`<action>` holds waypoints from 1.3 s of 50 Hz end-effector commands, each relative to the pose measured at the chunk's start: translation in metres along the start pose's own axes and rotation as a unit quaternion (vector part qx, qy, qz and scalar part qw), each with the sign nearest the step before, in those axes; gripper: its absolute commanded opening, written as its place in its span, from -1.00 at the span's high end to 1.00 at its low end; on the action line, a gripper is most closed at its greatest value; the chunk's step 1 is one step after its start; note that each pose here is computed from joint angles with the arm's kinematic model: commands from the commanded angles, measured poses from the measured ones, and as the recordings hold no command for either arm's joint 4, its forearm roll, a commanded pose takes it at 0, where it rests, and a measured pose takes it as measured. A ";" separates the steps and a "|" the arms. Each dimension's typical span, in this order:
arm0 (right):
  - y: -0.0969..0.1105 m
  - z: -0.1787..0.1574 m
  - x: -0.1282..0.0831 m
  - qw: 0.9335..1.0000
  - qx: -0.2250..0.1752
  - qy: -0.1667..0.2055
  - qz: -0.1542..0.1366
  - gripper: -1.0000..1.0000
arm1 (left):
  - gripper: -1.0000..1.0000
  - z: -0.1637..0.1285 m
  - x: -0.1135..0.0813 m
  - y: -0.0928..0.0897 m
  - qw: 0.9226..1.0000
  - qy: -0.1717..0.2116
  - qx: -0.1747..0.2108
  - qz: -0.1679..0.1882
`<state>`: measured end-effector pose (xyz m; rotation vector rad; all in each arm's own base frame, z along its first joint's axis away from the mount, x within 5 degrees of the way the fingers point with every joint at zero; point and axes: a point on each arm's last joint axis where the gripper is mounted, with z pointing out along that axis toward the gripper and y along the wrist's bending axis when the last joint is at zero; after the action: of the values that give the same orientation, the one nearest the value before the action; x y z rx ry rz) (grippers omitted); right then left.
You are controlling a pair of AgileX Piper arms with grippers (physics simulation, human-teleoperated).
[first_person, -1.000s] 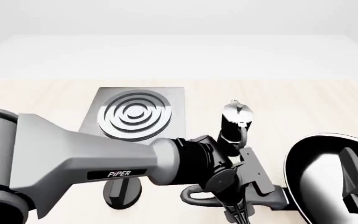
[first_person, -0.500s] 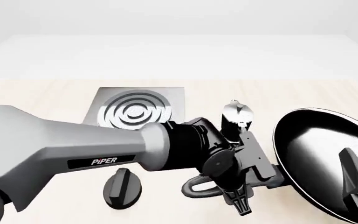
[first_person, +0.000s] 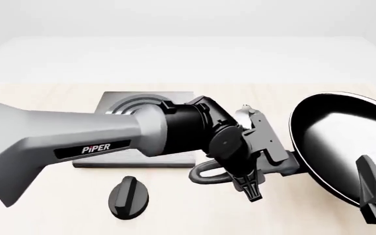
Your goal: Put the frying pan on the stove.
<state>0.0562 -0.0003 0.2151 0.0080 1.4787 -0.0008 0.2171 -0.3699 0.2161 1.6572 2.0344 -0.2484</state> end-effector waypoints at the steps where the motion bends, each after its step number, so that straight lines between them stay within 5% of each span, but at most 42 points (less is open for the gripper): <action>1: 0.000 0.000 0.000 1.000 0.000 0.000 0.000 -1.00 | 1.00 -0.025 -0.012 0.021 0.999 -0.033 -0.021 0.007; 45: 0.000 0.000 0.000 1.000 0.000 0.000 0.000 -1.00 | 1.00 -0.075 -0.012 0.080 0.992 -0.085 -0.091 0.017; 65: 0.000 0.000 0.000 1.000 0.000 0.000 0.000 -1.00 | 1.00 -0.106 -0.018 0.086 0.986 -0.119 -0.116 0.029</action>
<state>0.0562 -0.0003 0.2150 0.0080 1.4787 -0.0008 0.2712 -0.3273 0.2987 1.5251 1.8403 -0.1689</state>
